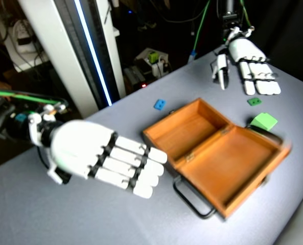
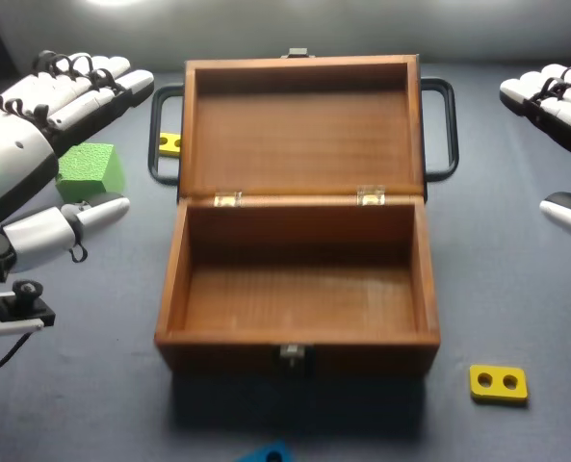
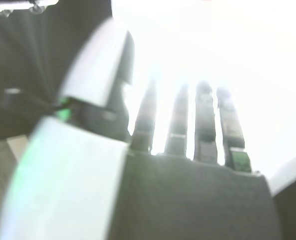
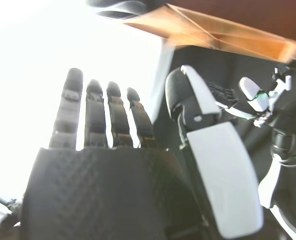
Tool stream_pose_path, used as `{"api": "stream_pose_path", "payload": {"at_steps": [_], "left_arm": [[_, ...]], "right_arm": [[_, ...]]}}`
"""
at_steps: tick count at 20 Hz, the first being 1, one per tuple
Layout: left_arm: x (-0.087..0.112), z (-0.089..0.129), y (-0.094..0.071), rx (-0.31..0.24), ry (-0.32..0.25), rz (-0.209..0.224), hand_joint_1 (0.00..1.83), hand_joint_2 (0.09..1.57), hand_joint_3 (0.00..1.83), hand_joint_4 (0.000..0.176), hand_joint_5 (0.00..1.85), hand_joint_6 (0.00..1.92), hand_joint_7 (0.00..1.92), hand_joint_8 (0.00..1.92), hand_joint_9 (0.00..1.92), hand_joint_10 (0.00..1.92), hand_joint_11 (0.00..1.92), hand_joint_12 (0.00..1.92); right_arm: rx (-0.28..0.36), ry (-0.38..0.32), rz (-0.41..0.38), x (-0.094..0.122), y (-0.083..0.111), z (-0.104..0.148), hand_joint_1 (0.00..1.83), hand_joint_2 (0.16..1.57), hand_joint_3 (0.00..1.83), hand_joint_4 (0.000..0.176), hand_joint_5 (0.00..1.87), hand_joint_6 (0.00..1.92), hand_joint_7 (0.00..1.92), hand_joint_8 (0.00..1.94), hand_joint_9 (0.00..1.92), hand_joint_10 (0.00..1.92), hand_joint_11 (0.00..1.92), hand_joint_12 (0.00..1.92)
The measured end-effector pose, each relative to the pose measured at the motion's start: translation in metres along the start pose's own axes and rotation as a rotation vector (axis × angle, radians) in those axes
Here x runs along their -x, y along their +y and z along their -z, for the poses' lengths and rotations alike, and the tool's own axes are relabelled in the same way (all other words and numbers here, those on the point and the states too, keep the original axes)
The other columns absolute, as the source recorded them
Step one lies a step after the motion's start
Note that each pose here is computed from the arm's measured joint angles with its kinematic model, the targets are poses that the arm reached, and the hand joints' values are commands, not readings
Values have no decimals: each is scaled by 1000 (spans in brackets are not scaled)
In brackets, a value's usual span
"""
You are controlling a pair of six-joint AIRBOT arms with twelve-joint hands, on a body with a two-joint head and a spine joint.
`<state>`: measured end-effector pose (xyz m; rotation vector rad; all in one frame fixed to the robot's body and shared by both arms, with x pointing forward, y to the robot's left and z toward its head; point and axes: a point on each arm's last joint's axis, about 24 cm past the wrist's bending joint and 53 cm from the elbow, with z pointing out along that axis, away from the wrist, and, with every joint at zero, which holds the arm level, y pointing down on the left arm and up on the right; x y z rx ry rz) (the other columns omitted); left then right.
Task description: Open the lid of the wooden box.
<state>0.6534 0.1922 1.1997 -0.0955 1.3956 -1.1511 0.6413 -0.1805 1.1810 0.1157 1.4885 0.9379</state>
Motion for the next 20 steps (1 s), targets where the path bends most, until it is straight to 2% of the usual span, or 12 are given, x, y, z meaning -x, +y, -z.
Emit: {"api": "stream_pose_path", "payload": {"at_steps": [1, 2, 5, 9, 11, 13, 14, 15, 16, 18, 19, 20], "left_arm": [[-1, 0, -1, -4, 5, -2, 681, 1380, 0, 0, 14, 1, 0, 0, 0, 0, 0, 0], [-2, 0, -5, -16, 3, 0, 687, 1380, 0, 0, 2, 0, 0, 0, 0, 0, 0, 0], [2, 2, -7, -24, -19, 11, 626, 1387, 1, 0, 0, 0, 0, 0, 0, 0, 0, 0], [0, 8, -19, -60, -30, 18, 482, 1393, 6, 0, 0, 0, 0, 0, 0, 0, 2, 1], [5, 10, -23, -74, -46, 5, 322, 1408, 10, 5, 0, 0, 0, 0, 0, 0, 0, 0], [11, 13, -28, -89, -75, 8, 235, 1407, 7, 14, 0, 0, 0, 0, 0, 0, 0, 0], [13, 15, -29, -94, -81, 7, 231, 1398, 2, 30, 0, 0, 0, 0, 0, 0, 0, 0], [14, 16, -30, -94, -86, 7, 231, 1397, 2, 32, 0, 0, 0, 0, 0, 0, 0, 0], [17, 17, -32, -96, -97, 6, 178, 1393, 1, 78, 0, 0, 0, 0, 0, 0, 0, 0], [25, 21, -38, -117, -124, -9, 109, 1386, 0, 94, 0, 0, 0, 0, 0, 0, 0, 0], [28, 22, -41, -127, -135, -12, 104, 1379, 0, 113, 0, 0, 0, 0, 0, 0, 0, 0], [32, 23, -45, -143, -154, -11, 104, 1379, 0, 113, 0, 0, 0, 0, 0, 0, 0, 0]], "right_arm": [[0, -3, -1, 1, 0, -1, 773, 1430, 0, 0, 0, 0, 0, 0, 0, 0, 0, 949], [9, -10, -3, 2, 3, 0, 669, 1443, 2, 0, 0, 0, 0, 0, 0, 0, 0, 906], [27, -14, -11, 2, 12, 2, 411, 1464, 2, 0, 0, 0, 0, 0, 27, 12, 0, 1255], [59, -85, -2, 25, 22, 10, 326, 1475, 0, 0, 0, 0, 0, 0, 0, 0, 0, 769], [63, -98, -1, 29, 25, 14, 266, 1437, 2, 0, 0, 0, 0, 0, 0, 0, 0, 93], [69, -104, -4, 29, 28, 18, 141, 1416, 0, 0, 0, 0, 0, 0, 0, 0, 0, 3], [79, -108, -2, 30, 31, 20, 44, 1383, 0, 9, 0, 0, 0, 0, 0, 0, 0, 0], [88, -114, 2, 32, 33, 22, 52, 1376, 0, 0, 0, 0, 0, 0, 0, 0, 0, 0], [94, -123, 2, 35, 36, 23, 134, 1393, 0, 30, 0, 0, 0, 0, 0, 0, 29, 21], [110, -158, 19, 47, 40, 32, 120, 1401, 0, 13, 0, 0, 0, 0, 0, 0, 1, 4], [114, -174, 26, 53, 41, 36, 74, 1419, 8, 17, 0, 0, 0, 0, 0, 0, 0, 0], [121, -196, 30, 60, 43, 41, 74, 1419, 8, 17, 0, 0, 0, 0, 0, 0, 0, 0]]}}
